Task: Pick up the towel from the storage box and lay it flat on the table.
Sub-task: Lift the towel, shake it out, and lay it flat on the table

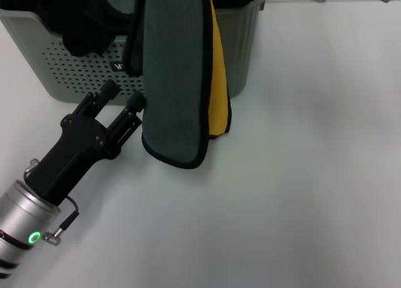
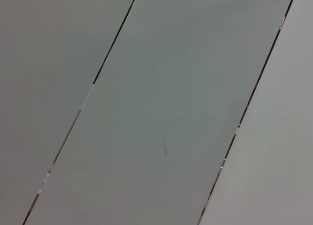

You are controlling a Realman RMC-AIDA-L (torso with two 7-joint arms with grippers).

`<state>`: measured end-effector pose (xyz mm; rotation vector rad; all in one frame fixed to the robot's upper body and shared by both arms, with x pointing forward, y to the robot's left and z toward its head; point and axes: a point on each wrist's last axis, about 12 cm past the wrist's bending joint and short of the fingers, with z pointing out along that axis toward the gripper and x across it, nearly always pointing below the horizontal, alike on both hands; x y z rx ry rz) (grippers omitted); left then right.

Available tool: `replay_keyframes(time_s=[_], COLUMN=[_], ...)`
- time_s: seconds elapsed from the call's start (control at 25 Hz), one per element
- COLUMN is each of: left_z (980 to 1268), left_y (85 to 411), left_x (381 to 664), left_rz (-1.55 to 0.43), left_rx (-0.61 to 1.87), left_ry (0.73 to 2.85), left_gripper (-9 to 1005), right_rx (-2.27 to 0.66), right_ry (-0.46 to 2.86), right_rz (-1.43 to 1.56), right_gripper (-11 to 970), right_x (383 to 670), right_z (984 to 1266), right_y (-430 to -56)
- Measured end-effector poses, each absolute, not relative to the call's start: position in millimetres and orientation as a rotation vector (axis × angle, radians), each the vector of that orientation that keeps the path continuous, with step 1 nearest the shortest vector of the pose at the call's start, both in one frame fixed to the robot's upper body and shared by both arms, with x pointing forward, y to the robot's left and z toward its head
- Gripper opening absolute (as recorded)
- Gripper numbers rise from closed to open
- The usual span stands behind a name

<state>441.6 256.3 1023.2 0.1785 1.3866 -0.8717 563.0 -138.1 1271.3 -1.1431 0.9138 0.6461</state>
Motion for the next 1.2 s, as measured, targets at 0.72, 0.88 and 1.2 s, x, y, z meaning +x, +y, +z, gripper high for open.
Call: replay_keyframes(time_s=[0.72, 0.88, 1.2], left_z=[1039, 1037, 1029], left_y=[234, 235, 237], left_x=[432, 428, 433], left_rz=[-1.010, -1.003, -0.906], left_rx=[0.270, 0.263, 0.210], left_ry=[1.250, 1.257, 1.312], left_gripper=[684, 684, 684], right_rx=[-1.174, -1.172, -1.216], right_ry=[0.951, 0.947, 0.904], right_rz=[0.644, 0.648, 0.726], right_gripper=[1, 1, 2], right_x=[574, 576, 566], right_z=[1264, 1266, 1273], right_y=[-132, -131, -129])
